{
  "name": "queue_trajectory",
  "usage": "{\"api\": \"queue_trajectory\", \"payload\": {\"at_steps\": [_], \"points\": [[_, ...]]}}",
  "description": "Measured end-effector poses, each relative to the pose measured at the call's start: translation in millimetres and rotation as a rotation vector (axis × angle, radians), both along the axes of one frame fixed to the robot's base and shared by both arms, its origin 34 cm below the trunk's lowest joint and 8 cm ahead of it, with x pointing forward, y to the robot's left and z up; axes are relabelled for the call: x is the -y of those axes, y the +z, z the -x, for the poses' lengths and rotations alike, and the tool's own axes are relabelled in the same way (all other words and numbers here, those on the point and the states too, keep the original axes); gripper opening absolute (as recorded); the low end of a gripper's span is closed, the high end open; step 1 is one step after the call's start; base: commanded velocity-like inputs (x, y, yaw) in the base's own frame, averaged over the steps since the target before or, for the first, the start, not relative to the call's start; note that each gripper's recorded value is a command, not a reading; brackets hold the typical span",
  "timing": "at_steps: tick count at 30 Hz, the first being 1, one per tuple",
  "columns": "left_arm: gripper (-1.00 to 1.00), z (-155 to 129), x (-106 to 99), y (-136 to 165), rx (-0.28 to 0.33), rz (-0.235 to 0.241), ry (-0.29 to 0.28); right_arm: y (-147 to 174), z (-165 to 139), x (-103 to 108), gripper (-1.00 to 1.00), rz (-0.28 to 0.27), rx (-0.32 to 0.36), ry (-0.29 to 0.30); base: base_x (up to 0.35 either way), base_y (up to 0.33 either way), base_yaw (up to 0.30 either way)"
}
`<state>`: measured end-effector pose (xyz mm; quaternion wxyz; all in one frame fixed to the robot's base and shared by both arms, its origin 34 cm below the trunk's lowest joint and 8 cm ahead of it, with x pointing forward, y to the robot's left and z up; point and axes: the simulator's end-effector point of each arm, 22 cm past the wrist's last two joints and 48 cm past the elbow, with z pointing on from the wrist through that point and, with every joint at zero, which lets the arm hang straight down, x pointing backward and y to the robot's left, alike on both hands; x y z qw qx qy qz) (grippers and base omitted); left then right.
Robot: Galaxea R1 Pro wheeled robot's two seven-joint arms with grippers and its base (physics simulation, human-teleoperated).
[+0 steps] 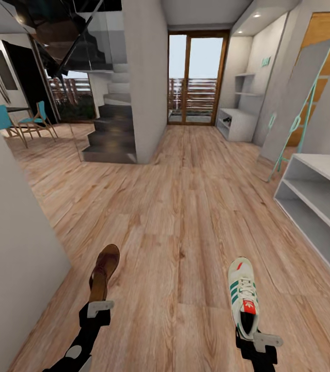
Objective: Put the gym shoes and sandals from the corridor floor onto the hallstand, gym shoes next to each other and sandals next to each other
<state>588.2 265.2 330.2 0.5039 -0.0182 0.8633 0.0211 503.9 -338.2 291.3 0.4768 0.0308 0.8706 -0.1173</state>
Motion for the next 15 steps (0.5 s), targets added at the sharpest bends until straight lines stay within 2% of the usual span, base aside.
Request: {"api": "queue_trajectory", "payload": {"at_steps": [8, 12, 15], "points": [[-1.0, 3.9, 1.5, -1.6, -0.003, 0.002, -0.003, -0.4, 0.5, 0.3, -1.0, 0.001, -0.001, 0.0, 0.339, 0.0, 0.0], [-1.0, 5.6, 3.0, -1.3, 0.0, 0.006, -0.005, 2.1, 0.4, 16.0, -1.0, 0.021, 0.0, -0.006, 0.339, 0.0, 0.0], [-1.0, 5.7, 3.1, -1.3, 0.0, 0.006, -0.005, 2.3, 0.4, 17.3, -1.0, 0.025, 0.0, -0.004, 0.339, 0.0, 0.0]]}}
